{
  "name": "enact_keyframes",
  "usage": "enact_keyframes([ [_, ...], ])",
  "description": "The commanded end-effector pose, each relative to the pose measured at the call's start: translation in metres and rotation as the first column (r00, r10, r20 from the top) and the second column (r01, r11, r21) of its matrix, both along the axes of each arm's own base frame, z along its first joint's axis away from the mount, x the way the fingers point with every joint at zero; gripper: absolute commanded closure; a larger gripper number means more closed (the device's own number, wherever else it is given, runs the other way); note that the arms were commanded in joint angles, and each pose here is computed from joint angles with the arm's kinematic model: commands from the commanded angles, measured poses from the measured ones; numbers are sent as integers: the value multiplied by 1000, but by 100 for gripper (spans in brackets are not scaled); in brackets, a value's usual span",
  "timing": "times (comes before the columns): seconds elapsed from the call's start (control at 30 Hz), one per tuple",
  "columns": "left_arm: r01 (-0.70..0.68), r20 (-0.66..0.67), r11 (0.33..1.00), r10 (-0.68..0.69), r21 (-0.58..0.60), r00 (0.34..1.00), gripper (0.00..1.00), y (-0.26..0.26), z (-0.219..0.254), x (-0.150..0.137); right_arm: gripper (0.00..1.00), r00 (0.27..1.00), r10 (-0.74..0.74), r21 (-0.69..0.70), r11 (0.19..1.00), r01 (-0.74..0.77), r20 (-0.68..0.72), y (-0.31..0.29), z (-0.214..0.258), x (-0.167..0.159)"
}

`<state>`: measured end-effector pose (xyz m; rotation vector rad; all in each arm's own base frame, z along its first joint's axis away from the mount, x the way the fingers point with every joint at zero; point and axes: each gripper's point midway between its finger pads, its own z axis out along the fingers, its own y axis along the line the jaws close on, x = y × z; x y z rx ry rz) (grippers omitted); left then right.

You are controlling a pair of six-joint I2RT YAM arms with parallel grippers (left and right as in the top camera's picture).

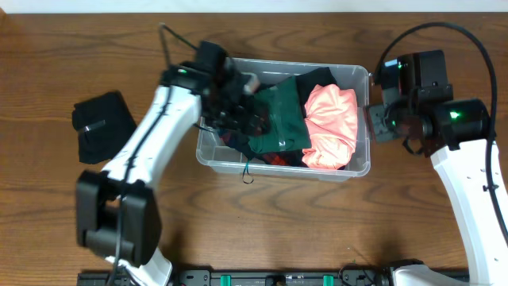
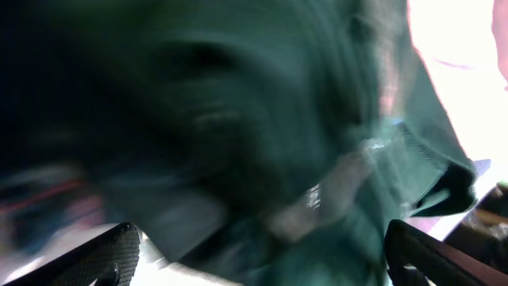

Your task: Pack container

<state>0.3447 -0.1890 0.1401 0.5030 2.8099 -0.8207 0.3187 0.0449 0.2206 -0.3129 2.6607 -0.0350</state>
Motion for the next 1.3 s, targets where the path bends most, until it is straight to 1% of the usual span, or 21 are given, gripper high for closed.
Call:
enact_keyframes([
  [0.0, -146, 179, 989, 141, 15, 974, 2, 43, 61, 21, 63, 999, -37, 44, 998, 37, -18, 1, 3, -11],
  [0.03, -167, 206, 986, 163, 6, 965, 2, 51, 72, 21, 73, 998, -49, 51, 997, 50, -35, 1, 0, -14],
  [0.1, -212, 266, 977, 208, -15, 941, 2, 69, 97, 18, 83, 998, -21, 89, 996, 26, -54, 11, -4, -17],
  [0.13, -235, 293, 972, 231, -23, 928, 2, 79, 107, 17, 91, 998, 17, 117, 993, -10, -56, 19, -5, -18],
  [0.2, -326, 339, 945, 314, -22, 887, 2, 103, 125, 15, 96, 990, 135, 183, 975, -128, -29, 42, -3, -16],
  [0.23, -401, 345, 916, 382, -18, 857, 2, 118, 131, 14, 99, 982, 191, 213, 959, -187, 0, 54, 1, -14],
  [0.3, -543, 346, 840, 511, -4, 787, 2, 148, 138, 11, 99, 959, 271, 244, 928, -283, 80, 78, 10, -4],
  [0.4, -693, 322, 720, 650, 26, 688, 2, 186, 137, 3, 99, 925, 324, 235, 901, -365, 197, 106, 21, 18],
  [0.43, -723, 311, 690, 680, 35, 664, 2, 195, 135, 1, 99, 909, 346, 232, 888, -398, 232, 119, 23, 25],
  [0.5, -756, 294, 652, 713, 56, 637, 2, 210, 128, -2, 99, 885, 381, 228, 867, -442, 267, 141, 20, 37],
  [0.6, -799, 257, 593, 761, 95, 596, 2, 231, 112, -7, 99, 858, 441, 239, 832, -501, 264, 177, -5, 51],
  [0.67, -813, 225, 570, 782, 119, 581, 2, 240, 103, -11, 99, 852, 471, 244, 820, -518, 228, 194, -30, 55],
  [0.83, -827, 162, 535, 812, 174, 560, 2, 254, 85, -17, 99, 851, 523, 258, 817, -517, 48, 219, -115, 53],
  [0.9, -830, 152, 526, 819, 183, 553, 2, 258, 82, -18, 99, 869, 494, 239, 848, -472, -37, 212, -148, 54],
  [0.97, -833, 152, 521, 823, 184, 548, 2, 260, 82, -18, 99, 920, 378, 180, 916, -357, -101, 190, -167, 61],
  [1.03, -837, 156, 513, 826, 189, 542, 2, 263, 82, -19, 99, 961, 247, 126, 965, -232, -125, 163, -171, 71],
  [1.07, -838, 156, 512, 827, 188, 540, 2, 263, 82, -19, 99, 966, 228, 131, 968, -213, -119, 158, -168, 74],
  [1.13, -840, 156, 509, 829, 188, 538, 2, 264, 82, -19, 99, 961, 258, 185, 954, -237, -99, 160, -156, 77],
  [1.2, -840, 160, 509, 828, 186, 537, 2, 265, 82, -19, 98, 943, 329, 239, 921, -308, -48, 167, -134, 77],
  [1.27, -845, 177, 495, 830, 203, 529, 2, 269, 81, -19, 93, 930, 368, 256, 897, -360, 19, 171, -107, 76],
])
